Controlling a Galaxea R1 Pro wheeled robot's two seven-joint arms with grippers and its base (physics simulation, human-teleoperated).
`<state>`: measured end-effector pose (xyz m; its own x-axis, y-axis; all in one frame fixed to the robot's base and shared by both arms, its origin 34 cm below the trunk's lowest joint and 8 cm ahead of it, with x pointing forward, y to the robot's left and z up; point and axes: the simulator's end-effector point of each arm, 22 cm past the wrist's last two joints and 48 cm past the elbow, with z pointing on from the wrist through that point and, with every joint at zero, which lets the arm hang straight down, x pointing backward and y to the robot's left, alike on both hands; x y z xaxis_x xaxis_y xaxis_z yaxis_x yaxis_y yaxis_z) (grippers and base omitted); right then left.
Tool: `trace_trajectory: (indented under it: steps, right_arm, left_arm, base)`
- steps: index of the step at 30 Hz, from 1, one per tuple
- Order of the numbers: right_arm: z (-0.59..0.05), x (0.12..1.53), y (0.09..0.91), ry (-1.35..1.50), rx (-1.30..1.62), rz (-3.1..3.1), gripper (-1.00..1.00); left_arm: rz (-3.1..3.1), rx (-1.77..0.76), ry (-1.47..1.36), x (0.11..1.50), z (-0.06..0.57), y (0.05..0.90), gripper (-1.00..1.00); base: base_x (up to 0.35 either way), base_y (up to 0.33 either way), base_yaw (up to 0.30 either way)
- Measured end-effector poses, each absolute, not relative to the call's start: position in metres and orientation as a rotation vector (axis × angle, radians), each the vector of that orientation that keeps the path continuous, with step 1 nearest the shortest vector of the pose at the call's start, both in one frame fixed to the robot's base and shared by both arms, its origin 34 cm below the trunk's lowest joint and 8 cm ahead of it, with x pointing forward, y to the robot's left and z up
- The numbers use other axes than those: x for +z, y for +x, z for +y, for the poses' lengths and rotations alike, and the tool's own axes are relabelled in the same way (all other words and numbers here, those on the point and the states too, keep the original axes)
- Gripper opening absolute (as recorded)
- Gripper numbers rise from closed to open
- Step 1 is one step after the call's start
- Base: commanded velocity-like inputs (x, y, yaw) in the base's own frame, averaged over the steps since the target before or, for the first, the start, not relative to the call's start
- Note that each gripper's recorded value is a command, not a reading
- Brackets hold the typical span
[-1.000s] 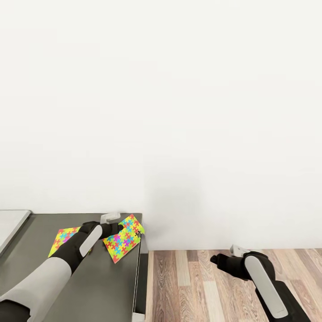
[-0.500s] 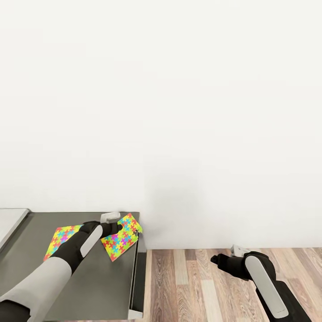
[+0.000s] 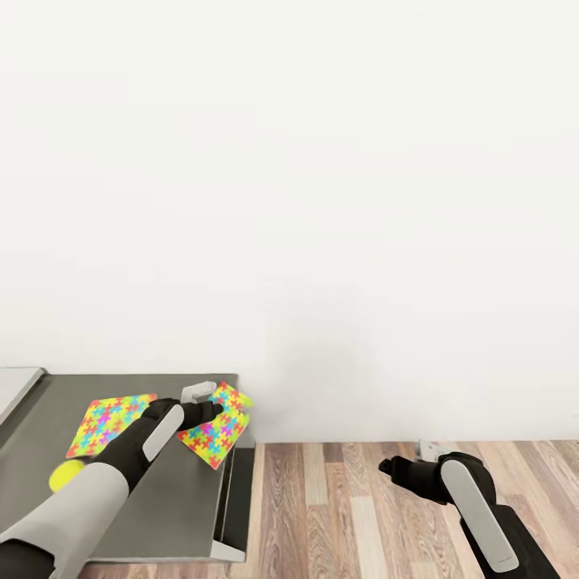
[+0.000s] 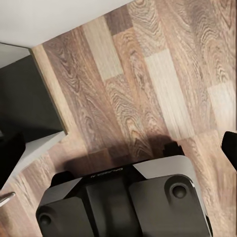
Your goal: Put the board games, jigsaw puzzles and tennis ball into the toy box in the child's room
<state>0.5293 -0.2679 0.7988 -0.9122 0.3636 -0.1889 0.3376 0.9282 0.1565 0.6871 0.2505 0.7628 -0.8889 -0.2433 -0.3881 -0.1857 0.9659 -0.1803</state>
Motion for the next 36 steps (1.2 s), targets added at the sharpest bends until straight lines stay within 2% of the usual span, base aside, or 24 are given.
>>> trace_trajectory:
  steps: [11,36]
  right_arm:
    - [-0.2678,0.7989,0.5293,0.529,0.178,2.871,1.00]
    - [-0.2678,0.7986,0.5293,0.529,0.178,2.872,1.00]
  left_arm:
    - [2.698,-0.193,-0.308,0.7631,0.2505,0.6871,1.00]
    - [2.696,-0.197,-0.320,0.7632,0.2524,0.6875,1.00]
  base:
    - [-0.009,-0.069,0.000]
    - [0.000,-0.003,0.000]
